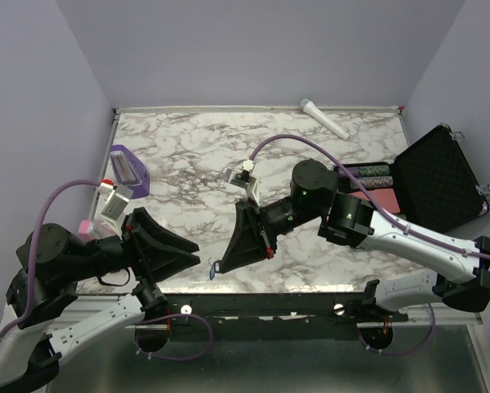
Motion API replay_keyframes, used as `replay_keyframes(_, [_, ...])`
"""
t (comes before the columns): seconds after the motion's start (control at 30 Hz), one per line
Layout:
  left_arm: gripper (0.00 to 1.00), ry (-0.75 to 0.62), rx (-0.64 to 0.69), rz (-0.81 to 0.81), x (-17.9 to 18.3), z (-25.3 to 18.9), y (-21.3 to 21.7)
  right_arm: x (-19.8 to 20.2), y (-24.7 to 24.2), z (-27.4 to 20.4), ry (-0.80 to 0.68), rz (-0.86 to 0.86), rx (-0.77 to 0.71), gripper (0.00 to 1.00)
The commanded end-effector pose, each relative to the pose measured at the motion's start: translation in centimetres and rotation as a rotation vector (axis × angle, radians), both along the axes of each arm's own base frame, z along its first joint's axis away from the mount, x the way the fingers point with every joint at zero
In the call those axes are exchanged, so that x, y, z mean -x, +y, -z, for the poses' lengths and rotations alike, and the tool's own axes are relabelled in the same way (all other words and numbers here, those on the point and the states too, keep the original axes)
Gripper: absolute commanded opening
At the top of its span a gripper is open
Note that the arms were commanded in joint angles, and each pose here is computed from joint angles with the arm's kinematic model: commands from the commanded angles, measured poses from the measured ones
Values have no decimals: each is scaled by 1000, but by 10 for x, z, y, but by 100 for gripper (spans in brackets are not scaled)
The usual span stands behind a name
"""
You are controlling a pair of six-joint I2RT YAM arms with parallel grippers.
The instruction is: Remove the keys from the keyring
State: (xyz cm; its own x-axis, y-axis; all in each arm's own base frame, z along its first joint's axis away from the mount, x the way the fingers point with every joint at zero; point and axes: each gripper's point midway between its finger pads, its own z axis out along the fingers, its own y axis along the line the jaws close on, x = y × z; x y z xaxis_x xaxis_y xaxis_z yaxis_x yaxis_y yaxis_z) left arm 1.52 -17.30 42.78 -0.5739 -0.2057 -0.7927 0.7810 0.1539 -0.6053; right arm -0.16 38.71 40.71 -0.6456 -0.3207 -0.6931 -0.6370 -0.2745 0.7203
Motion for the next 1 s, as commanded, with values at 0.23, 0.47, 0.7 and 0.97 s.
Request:
replay_keyframes(0.23, [45, -15, -41, 43, -3, -2, -13, 3, -2, -7, -16, -23, -9, 1])
replay_keyframes(0.47, [41, -16, -47, 63, -4, -3, -18, 2, -1, -6, -18, -19, -1, 1])
replay_keyframes(0.7, [40, -15, -54, 95, -1, -2, -22, 2, 0, -5, -19, -22, 4, 1])
replay_keyframes(0.97, [38, -11, -55, 143, 4, 1, -26, 1, -1, -4, -20, -14, 6, 1])
